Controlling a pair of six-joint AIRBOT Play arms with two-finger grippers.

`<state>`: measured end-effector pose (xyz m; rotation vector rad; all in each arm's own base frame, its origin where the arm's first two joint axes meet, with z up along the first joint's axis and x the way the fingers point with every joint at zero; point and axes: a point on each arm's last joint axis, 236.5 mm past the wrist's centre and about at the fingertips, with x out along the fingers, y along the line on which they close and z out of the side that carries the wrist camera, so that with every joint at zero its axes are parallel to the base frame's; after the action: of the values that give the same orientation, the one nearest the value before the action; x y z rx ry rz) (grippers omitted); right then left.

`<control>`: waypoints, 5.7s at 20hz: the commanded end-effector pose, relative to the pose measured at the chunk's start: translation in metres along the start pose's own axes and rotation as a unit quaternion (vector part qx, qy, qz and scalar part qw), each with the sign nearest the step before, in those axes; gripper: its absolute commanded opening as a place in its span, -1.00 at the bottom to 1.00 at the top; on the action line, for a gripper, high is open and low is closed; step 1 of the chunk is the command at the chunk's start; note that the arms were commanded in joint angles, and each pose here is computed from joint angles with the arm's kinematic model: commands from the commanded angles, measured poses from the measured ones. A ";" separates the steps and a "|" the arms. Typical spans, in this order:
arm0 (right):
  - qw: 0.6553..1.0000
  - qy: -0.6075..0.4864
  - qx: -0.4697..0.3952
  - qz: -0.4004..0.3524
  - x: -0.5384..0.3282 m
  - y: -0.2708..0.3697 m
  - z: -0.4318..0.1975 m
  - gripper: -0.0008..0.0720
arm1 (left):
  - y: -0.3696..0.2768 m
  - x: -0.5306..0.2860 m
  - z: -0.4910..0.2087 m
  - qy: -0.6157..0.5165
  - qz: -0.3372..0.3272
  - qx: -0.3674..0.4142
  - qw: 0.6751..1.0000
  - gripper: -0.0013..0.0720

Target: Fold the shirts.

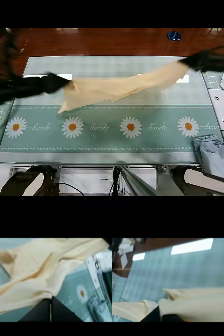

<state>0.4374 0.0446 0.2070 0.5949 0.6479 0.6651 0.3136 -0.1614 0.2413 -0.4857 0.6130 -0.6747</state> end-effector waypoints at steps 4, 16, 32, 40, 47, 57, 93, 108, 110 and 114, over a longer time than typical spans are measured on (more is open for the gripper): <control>0.928 -0.286 -0.238 -0.016 -0.163 0.271 0.096 -0.90 | -0.144 -0.181 0.129 -0.280 0.072 0.250 0.924 -0.90; 0.915 -0.156 -0.193 -0.318 -0.246 0.253 -0.028 -0.90 | -0.156 -0.237 0.020 -0.129 0.219 0.216 0.943 -0.90; 0.944 0.150 -0.107 -0.274 0.064 -0.042 -0.031 -0.90 | 0.164 -0.015 0.004 0.084 0.204 0.071 0.973 -0.90; 0.948 0.086 -0.100 -0.288 0.146 -0.128 -0.017 -0.90 | 0.260 0.073 -0.018 0.113 0.223 0.049 0.967 -0.90; 0.948 0.111 -0.064 -0.290 0.180 -0.175 -0.051 -0.89 | 0.295 0.136 -0.050 0.125 0.236 0.048 0.963 -0.89; 0.906 0.183 -0.105 -0.366 0.014 -0.106 -0.008 0.40 | 0.262 -0.040 -0.060 0.268 0.205 -0.130 0.932 0.14; 0.896 0.235 0.135 -0.351 -0.110 -0.168 -0.143 0.51 | 0.206 0.017 -0.328 0.401 0.134 -0.332 0.843 -0.89; 0.870 0.274 0.322 -0.254 -0.088 -0.184 -0.317 0.51 | 0.206 0.017 -0.326 0.400 0.129 -0.319 0.849 -0.89; 0.873 0.279 0.309 -0.254 -0.076 -0.183 -0.321 0.51 | 0.206 0.017 -0.326 0.401 0.129 -0.319 0.849 -0.89; 0.876 0.266 0.294 -0.276 -0.040 -0.183 -0.318 0.17 | 0.205 0.019 -0.325 0.398 0.122 -0.313 0.854 -0.89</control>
<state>0.2406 -0.0209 -0.1002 0.7638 1.5339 0.1085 0.1928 -0.1043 -0.1198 -0.7190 1.7129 -0.3929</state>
